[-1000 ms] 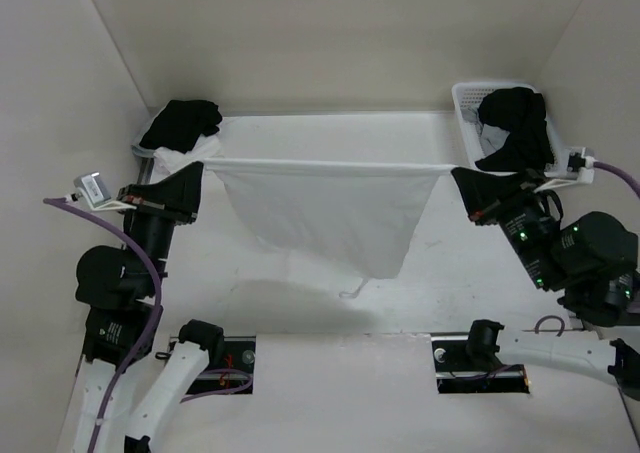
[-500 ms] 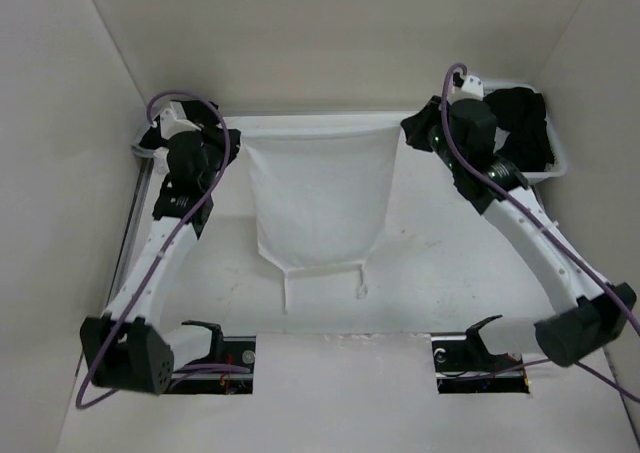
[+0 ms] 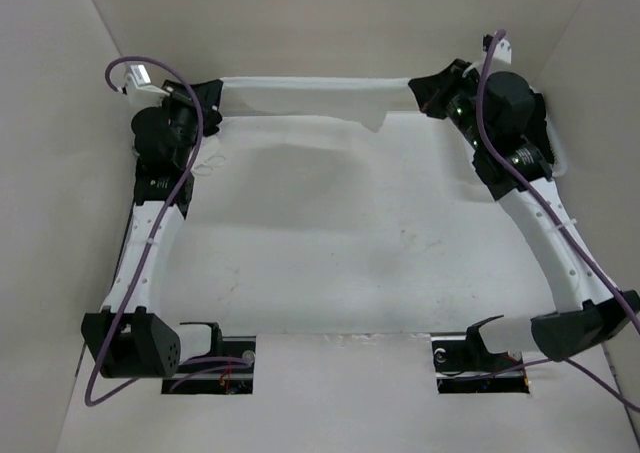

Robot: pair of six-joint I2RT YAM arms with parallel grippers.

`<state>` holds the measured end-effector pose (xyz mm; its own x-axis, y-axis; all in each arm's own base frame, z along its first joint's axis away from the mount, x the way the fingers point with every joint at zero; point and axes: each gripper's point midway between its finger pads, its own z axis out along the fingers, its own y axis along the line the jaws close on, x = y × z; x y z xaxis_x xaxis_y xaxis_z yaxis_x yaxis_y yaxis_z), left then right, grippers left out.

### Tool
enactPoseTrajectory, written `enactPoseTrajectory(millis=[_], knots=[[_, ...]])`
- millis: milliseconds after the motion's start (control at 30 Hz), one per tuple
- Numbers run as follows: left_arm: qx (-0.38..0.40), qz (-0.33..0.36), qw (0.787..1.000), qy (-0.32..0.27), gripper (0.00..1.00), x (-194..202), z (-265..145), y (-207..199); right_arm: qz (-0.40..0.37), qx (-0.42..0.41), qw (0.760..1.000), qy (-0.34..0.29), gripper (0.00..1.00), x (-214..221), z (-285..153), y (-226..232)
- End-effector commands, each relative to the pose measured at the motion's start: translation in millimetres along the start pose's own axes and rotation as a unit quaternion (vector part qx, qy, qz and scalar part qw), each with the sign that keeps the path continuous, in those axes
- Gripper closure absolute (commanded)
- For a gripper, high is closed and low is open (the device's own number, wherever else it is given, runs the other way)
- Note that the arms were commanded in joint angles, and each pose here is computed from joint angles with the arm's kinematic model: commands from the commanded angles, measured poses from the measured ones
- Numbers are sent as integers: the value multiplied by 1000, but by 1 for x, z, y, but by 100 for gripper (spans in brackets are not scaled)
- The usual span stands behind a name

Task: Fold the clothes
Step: Flatten the tank top out

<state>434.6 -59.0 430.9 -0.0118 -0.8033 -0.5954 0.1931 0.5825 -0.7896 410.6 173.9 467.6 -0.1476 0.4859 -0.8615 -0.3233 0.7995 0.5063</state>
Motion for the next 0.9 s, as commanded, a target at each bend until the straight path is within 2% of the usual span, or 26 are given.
enactPoseTrajectory(millis=[0, 167, 400, 567, 667, 767, 867], knots=[[31, 7, 999, -7, 95, 13, -19, -4, 0, 0, 1000, 8, 98, 24, -12, -15], [-41, -5, 999, 33, 95, 88, -60, 84, 27, 19, 996, 80, 98, 130, -27, -55], [-146, -17, 985, 92, 94, 160, -147, 195, 99, 75, 976, 180, 98, 274, -73, -117], [-201, -45, 969, 136, 92, 194, -209, 234, 114, 91, 958, 248, 99, 344, -131, -127], [-225, -58, 960, 157, 92, 207, -233, 244, 131, 101, 945, 282, 98, 371, -169, -128], [-239, -71, 951, 184, 92, 222, -251, 247, 147, 92, 938, 300, 97, 381, -189, -115], [-211, -68, 948, 228, 88, 242, -258, 232, 131, 98, 935, 314, 97, 387, -201, -109]])
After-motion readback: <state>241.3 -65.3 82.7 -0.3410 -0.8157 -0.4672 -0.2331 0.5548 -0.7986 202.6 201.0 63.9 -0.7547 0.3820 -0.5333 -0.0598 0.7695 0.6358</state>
